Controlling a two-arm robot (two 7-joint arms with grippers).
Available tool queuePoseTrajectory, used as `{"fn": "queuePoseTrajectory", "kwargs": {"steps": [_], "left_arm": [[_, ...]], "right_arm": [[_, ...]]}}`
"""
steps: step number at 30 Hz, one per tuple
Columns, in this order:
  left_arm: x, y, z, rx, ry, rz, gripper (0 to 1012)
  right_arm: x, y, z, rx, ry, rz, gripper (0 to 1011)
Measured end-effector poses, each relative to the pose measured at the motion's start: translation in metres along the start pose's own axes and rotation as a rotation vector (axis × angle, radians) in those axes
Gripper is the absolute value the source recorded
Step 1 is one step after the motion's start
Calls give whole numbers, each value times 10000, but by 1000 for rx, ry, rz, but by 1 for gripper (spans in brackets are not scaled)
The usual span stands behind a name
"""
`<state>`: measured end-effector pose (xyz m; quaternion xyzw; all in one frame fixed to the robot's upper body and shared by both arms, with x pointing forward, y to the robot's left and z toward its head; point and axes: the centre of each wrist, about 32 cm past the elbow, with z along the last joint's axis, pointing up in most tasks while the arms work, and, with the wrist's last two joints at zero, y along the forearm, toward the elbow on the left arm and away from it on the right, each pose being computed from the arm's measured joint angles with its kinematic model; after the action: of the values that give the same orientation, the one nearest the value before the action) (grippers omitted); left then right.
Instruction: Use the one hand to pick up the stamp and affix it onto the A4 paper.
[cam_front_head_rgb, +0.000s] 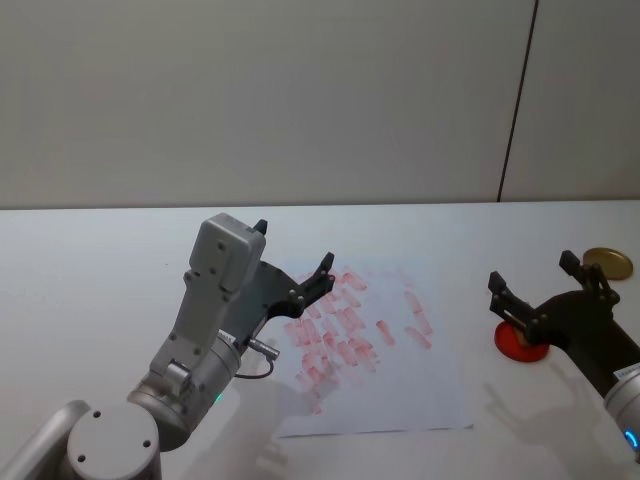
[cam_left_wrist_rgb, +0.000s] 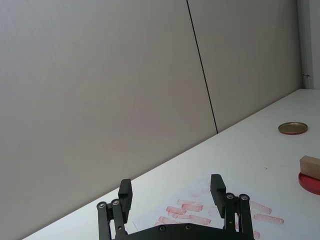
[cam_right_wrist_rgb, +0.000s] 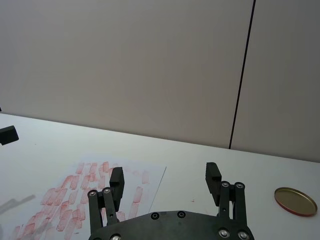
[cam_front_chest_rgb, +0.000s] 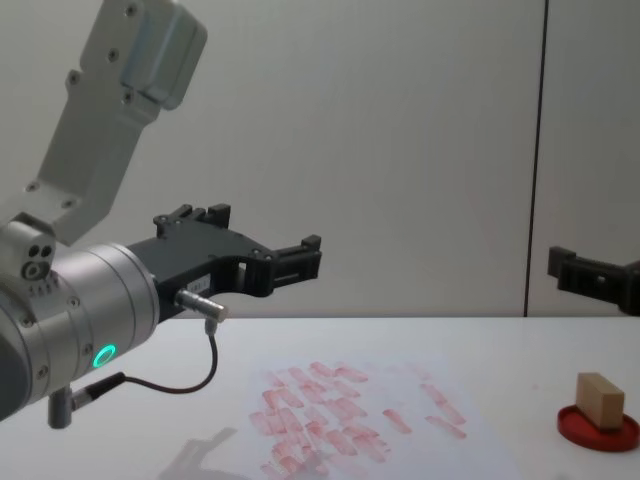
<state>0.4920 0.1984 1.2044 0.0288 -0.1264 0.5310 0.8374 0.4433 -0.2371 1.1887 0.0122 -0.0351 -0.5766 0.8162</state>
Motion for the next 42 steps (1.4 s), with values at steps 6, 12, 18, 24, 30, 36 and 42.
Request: {"fn": "queuePoseTrajectory", "kwargs": {"steps": [6,12,18,24,30,36,42], "left_arm": [[0,0,0,0,0,0,993],[0,0,0,0,0,0,993],[0,0,0,0,0,0,993],[0,0,0,0,0,0,993],[0,0,0,0,0,0,993],[0,0,0,0,0,0,993],[0,0,0,0,0,0,993]], "right_arm": [[-8,3,0,-3,2,-2,1001],[-72,22,-4,-33,22,-33,1001],[-148,58,0,-85,51,-84,1001],[-177,115,-6,-127,76,-128,1001],[-166,250,-24,-180,106,-178,1001],[-131,394,-32,-218,124,-210,1001],[-98,523,-35,-258,137,-226,1000]]}}
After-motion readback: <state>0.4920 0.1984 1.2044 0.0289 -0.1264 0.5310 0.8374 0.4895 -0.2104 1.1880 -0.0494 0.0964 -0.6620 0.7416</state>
